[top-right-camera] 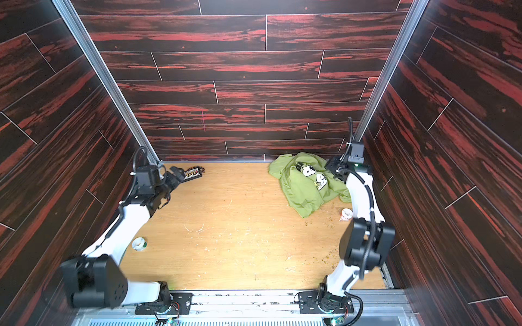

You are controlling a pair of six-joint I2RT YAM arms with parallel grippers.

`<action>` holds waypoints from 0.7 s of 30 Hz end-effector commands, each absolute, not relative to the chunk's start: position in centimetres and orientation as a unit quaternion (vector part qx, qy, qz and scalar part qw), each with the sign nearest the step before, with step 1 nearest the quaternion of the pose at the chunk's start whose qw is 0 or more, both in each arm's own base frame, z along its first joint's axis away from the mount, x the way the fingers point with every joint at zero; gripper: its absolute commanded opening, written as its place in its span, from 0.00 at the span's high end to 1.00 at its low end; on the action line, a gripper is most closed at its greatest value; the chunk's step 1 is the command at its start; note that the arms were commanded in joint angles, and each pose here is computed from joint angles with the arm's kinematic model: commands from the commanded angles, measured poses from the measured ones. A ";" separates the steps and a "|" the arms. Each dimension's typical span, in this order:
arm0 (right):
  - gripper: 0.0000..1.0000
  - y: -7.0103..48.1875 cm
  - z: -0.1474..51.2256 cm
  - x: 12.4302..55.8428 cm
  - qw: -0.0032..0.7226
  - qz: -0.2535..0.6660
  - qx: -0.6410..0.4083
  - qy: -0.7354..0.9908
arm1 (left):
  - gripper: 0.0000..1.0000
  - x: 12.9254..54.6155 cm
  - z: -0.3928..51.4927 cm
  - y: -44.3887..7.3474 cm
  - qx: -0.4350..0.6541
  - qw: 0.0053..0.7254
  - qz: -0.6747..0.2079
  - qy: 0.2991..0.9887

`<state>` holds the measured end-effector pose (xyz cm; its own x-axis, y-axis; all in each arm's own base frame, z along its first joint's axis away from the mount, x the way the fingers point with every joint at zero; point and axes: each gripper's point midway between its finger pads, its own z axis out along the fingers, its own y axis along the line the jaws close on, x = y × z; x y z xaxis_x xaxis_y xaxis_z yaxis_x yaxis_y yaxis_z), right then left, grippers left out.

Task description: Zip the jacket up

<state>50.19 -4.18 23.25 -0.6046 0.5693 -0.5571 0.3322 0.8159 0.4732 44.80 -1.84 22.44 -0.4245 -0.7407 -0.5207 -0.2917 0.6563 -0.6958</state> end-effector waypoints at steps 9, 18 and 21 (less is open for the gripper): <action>0.30 -2.4 13.8 54.2 0.208 0.149 0.254 0.933 | 0.17 45.0 18.2 -18.9 -0.189 0.247 -0.395 0.865; 0.11 -3.8 10.8 58.3 0.200 0.091 0.245 0.944 | 0.19 46.0 15.9 -22.0 -0.184 0.202 -0.417 0.867; 0.16 -2.7 9.2 58.6 0.183 0.111 0.248 0.945 | 0.19 46.3 16.0 -22.0 -0.180 0.199 -0.412 0.871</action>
<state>60.19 -3.70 13.75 -0.7528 0.5067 -0.4201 0.3899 0.8575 0.3357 45.41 -21.78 13.58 -0.8575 -0.4847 -0.1724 -0.1889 0.6084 -0.7708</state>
